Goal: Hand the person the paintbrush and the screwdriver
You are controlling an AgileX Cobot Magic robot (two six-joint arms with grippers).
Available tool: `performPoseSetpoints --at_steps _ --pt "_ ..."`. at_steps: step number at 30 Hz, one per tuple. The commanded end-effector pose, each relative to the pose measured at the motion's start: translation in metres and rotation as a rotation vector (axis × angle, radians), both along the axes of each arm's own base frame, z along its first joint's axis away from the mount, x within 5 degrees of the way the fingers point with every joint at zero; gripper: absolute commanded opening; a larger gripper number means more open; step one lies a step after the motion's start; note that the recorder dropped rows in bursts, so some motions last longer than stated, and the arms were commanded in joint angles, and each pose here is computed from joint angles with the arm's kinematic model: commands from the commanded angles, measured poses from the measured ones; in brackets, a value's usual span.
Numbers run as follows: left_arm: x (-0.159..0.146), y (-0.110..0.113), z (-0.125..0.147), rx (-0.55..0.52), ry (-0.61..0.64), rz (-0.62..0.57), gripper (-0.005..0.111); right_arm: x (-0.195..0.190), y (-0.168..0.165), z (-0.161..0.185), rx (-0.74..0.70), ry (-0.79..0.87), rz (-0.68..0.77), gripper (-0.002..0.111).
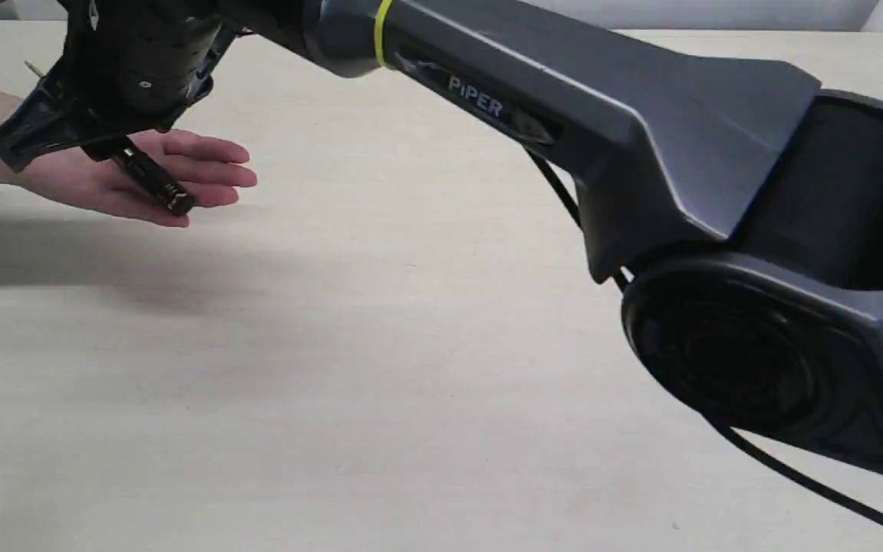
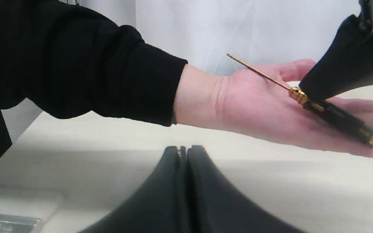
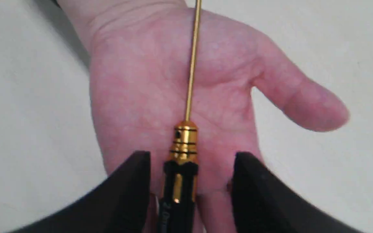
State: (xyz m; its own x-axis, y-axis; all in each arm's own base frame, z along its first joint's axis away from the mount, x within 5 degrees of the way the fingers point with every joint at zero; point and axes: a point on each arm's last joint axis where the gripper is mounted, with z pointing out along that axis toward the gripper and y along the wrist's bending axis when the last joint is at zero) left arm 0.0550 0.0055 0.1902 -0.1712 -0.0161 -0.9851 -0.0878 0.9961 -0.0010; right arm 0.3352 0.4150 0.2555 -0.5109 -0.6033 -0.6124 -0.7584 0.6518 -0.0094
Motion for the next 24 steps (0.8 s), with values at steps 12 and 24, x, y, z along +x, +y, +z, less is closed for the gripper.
performPoseSetpoints --at_steps 12,24 --pt "0.0 0.0 0.0 -0.004 -0.012 -0.006 0.0 -0.005 -0.107 0.158 0.082 -0.183 -0.154 0.004" --pt "0.0 0.0 0.0 -0.006 -0.011 -0.006 0.0 -0.065 -0.241 0.27 0.141 -0.445 -0.303 0.004"
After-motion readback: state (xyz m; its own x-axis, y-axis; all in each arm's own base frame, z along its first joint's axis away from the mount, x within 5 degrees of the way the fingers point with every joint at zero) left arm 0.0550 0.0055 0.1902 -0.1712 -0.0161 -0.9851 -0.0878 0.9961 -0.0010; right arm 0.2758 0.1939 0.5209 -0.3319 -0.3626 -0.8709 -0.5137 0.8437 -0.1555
